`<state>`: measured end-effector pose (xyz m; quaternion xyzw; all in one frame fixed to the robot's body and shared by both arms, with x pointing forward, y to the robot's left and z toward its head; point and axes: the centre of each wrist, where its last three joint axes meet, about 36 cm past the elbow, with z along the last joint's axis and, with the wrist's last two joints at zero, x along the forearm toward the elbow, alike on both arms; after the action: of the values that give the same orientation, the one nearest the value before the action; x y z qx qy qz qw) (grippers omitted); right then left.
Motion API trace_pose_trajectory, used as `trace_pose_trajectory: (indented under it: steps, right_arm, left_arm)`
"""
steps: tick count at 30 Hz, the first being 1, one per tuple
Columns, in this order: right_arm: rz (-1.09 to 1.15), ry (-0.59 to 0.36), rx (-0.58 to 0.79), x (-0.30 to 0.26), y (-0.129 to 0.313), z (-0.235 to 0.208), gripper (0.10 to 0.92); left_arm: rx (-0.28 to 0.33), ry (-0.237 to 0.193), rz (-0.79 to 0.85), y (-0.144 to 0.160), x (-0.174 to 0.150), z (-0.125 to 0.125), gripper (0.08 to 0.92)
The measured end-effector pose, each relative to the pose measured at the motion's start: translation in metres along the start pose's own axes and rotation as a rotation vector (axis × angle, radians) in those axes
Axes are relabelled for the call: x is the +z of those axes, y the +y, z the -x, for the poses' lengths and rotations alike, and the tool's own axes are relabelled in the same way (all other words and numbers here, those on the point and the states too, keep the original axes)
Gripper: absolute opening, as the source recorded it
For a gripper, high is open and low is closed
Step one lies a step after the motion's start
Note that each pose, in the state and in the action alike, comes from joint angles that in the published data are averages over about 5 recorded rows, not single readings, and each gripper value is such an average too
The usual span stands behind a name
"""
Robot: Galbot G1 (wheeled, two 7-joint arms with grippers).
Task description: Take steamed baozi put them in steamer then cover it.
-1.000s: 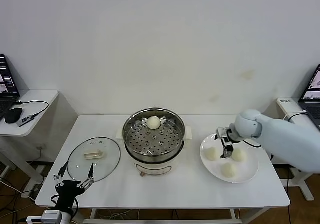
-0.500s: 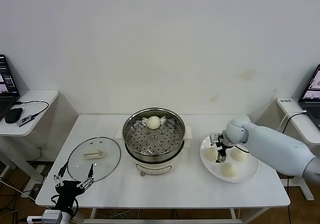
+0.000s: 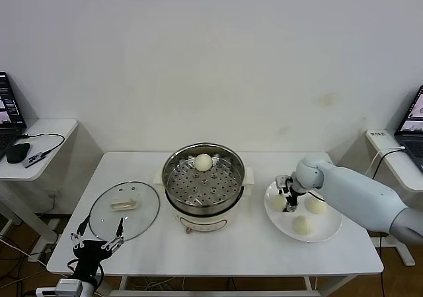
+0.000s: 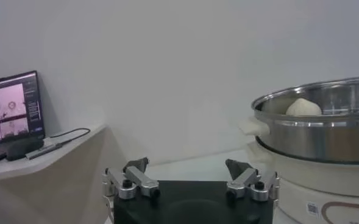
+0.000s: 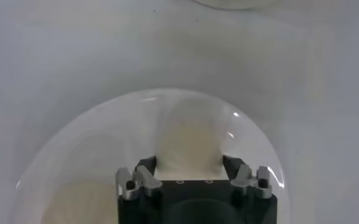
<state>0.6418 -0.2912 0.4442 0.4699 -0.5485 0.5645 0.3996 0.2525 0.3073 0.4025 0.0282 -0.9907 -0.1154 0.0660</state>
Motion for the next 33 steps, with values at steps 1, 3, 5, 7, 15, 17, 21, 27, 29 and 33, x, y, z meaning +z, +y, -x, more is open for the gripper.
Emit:
trace_pose_trajectory:
  steps: [1, 3, 5, 7, 15, 17, 21, 27, 29, 33]
  right_arm:
    - [0.001, -0.001, -0.001, 0.0, 0.0, 0.0, 0.633]
    - [0.003, -0.002, -0.004, 0.001, -0.001, -0.001, 0.619]
    - [0.006, -0.003, -0.008, 0.001, -0.002, -0.003, 0.61]
    - [0.008, -0.004, -0.01, 0.002, -0.003, -0.007, 0.605]
    - [0.022, -0.019, 0.013, 0.008, -0.014, -0.051, 0.606]
    - [0.026, -0.024, 0.027, 0.01, -0.017, -0.067, 0.609]
    - [0.028, -0.042, 0.063, 0.006, -0.026, -0.104, 0.611]
    - [0.011, -0.079, 0.126, -0.017, -0.044, -0.166, 0.617]
    - [0.002, -0.095, 0.144, -0.029, -0.049, -0.184, 0.619]
    - [-0.014, -0.13, 0.173, -0.059, -0.06, -0.215, 0.619]
  left_arm:
    - [0.0, 0.0, 0.0, 0.0, 0.0, 0.0, 0.823]
    - [0.001, -0.002, 0.001, 0.0, -0.001, 0.0, 0.823]
    - [0.001, -0.005, 0.001, 0.0, -0.002, 0.0, 0.823]
    - [0.001, -0.008, 0.002, 0.0, -0.003, 0.0, 0.823]
    - [0.005, -0.021, 0.003, 0.0, -0.007, 0.001, 0.823]
    - [0.009, -0.027, 0.006, 0.0, -0.009, 0.001, 0.823]
    - [0.014, -0.037, 0.008, 0.0, -0.013, 0.001, 0.823]
    - [0.02, -0.041, 0.006, 0.0, -0.015, 0.001, 0.823]
    - [0.022, -0.043, 0.005, 0.0, -0.016, 0.001, 0.823]
    - [0.021, -0.048, 0.007, 0.001, -0.017, 0.002, 0.823]
